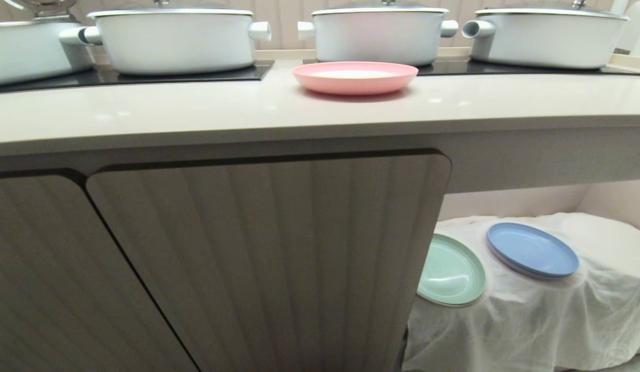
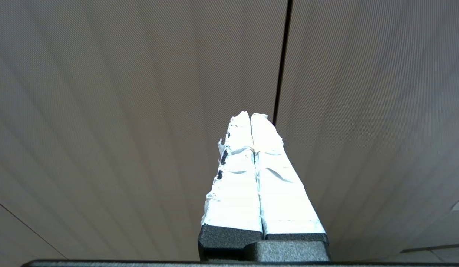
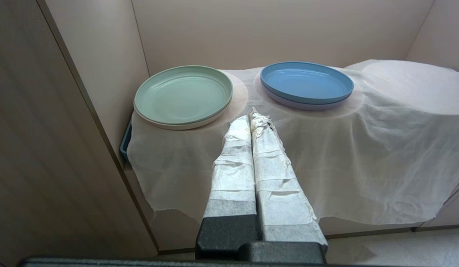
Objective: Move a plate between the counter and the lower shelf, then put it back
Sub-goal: Pick up the plate
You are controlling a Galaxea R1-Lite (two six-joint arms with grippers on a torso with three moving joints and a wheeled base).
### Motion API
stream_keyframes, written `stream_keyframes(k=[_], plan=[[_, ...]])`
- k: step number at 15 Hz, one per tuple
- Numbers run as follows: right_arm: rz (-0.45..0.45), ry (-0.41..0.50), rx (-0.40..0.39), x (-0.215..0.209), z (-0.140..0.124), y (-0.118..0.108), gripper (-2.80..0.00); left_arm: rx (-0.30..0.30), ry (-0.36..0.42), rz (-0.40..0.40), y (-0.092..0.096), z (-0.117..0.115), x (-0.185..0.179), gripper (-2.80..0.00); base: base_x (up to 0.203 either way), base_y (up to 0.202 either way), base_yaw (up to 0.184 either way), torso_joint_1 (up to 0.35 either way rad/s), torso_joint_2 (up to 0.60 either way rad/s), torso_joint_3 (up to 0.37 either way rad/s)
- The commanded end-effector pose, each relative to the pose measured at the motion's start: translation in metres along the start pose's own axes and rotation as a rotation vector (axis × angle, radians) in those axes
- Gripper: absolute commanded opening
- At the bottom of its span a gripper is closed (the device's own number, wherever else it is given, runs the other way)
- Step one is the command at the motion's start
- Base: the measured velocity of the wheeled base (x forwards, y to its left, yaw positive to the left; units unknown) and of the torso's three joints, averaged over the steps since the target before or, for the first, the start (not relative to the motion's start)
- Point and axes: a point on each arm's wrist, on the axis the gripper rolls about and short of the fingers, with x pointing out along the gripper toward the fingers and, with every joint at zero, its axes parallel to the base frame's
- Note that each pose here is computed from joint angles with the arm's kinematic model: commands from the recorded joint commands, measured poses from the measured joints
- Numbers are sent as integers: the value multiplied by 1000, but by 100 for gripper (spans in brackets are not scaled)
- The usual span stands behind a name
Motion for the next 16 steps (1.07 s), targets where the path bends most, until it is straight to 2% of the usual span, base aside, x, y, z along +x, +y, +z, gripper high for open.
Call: stream_keyframes(k=[1,16], plan=[[-1,0,0,0,0,0,-280,0,-1,0,0,0,0,-280,0,0,0,0,0,0],[-2,0,0,0,0,0,-280,0,-1,0,0,0,0,-280,0,0,0,0,0,0]])
